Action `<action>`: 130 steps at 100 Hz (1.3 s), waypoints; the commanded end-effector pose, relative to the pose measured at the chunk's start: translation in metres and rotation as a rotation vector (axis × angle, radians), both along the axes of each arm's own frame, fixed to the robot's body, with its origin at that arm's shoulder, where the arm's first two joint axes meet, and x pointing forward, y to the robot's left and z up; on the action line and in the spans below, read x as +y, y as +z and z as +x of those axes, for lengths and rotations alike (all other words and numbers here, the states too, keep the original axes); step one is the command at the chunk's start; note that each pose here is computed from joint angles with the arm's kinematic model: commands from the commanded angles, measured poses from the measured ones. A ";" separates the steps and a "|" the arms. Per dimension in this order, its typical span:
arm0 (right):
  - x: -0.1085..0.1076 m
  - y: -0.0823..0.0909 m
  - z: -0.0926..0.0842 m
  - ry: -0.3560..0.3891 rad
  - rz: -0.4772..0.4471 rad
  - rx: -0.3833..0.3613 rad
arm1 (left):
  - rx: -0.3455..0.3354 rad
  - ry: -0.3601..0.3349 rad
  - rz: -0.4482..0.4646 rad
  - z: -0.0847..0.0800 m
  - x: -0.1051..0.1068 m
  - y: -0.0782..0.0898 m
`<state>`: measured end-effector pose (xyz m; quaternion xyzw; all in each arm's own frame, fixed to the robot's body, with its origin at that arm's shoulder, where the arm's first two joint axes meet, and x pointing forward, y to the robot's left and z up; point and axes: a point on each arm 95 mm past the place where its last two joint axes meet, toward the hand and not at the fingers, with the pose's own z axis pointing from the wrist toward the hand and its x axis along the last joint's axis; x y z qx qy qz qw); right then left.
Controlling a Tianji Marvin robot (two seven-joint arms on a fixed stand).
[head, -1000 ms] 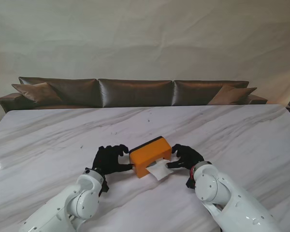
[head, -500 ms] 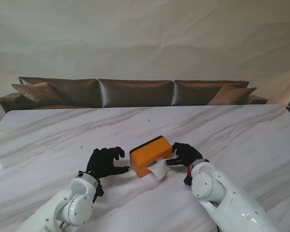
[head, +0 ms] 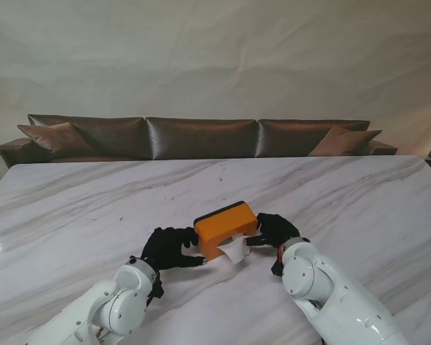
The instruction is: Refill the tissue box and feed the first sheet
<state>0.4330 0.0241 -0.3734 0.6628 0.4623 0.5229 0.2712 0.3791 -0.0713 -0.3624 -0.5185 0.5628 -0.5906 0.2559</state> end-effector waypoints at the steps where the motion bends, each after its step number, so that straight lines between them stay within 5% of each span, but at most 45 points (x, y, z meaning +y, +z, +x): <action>1: 0.007 -0.002 -0.007 0.020 0.017 0.009 | 0.015 0.001 0.001 0.003 -0.007 0.001; 73: 0.019 -0.002 -0.020 0.027 0.087 -0.005 | 0.033 0.031 0.089 0.025 0.001 -0.012; 130: 0.040 0.006 -0.029 -0.005 0.216 -0.059 | -0.031 0.050 -0.140 0.034 -0.011 -0.010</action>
